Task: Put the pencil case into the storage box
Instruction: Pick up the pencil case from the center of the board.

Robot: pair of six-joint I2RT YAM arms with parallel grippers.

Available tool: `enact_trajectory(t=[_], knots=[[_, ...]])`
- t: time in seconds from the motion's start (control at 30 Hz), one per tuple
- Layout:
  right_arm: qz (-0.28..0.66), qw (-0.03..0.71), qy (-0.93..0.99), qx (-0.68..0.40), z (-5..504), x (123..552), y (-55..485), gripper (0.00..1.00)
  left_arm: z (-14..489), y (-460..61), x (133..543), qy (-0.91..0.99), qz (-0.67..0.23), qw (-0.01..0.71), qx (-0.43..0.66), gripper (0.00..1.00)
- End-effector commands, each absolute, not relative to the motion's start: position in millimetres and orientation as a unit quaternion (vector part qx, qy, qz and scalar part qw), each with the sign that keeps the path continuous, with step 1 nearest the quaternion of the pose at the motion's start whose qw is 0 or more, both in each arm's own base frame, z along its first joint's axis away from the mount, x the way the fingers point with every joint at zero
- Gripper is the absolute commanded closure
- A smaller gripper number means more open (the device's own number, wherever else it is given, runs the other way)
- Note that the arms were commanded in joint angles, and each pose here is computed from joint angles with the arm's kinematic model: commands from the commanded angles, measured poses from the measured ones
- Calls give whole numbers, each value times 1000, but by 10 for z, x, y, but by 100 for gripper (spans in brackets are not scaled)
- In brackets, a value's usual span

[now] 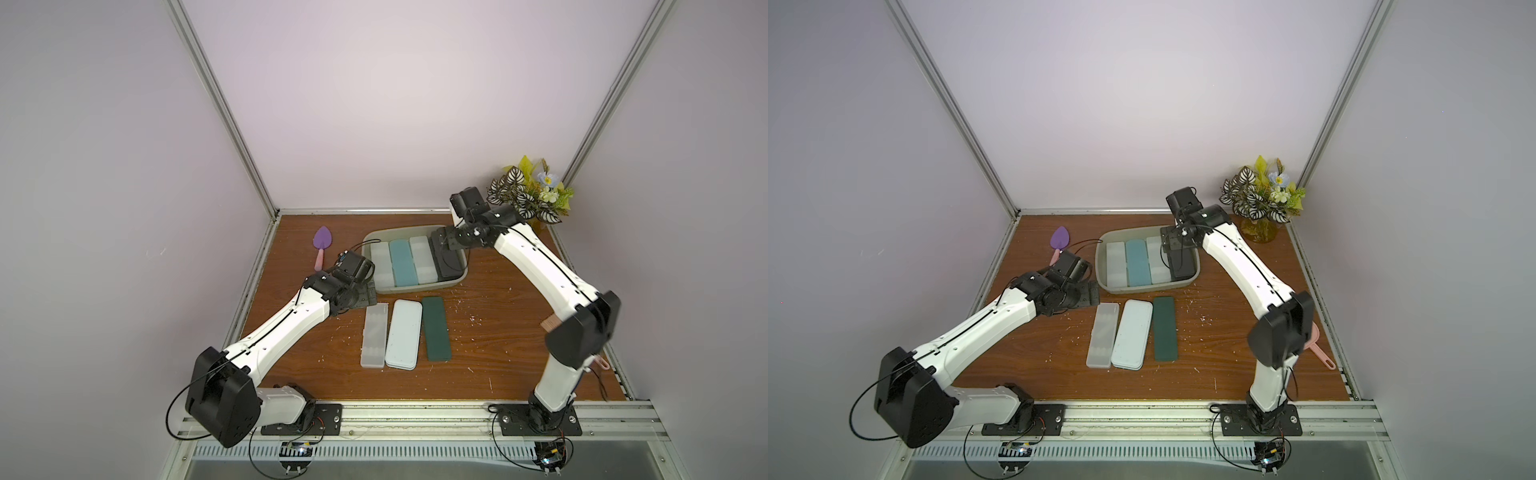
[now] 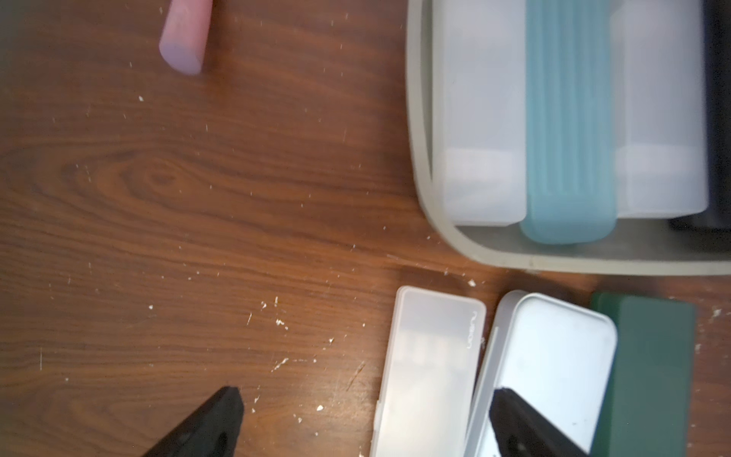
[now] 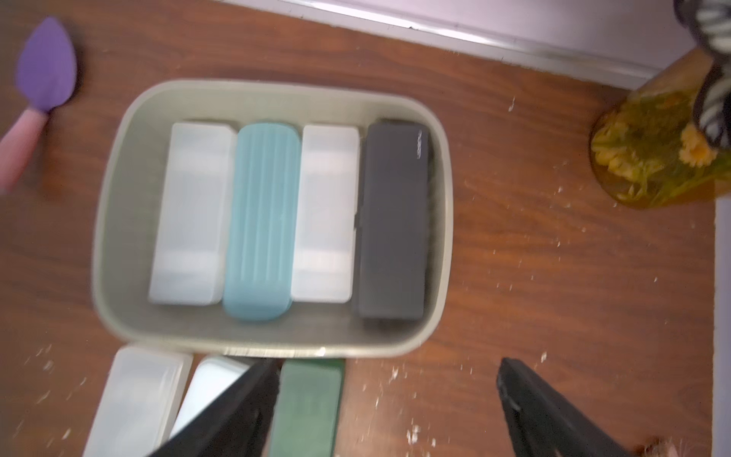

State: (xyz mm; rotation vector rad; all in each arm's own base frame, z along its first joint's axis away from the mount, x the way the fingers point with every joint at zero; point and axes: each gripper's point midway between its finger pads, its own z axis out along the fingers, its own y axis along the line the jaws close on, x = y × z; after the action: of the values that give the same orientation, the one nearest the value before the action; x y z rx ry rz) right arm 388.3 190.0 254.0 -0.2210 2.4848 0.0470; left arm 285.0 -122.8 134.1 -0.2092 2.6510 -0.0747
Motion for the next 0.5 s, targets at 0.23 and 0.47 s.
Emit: enact_trajectory(t=[0.23, 0.47], knots=[[79, 258, 962, -28, 1727, 2872, 1576, 8, 947, -1458, 2572, 980, -33, 191, -34, 1], [82, 247, 965, -17, 1566, 2555, 1412, 7, 796, -1524, 2544, 983, -36, 177, -29, 0]])
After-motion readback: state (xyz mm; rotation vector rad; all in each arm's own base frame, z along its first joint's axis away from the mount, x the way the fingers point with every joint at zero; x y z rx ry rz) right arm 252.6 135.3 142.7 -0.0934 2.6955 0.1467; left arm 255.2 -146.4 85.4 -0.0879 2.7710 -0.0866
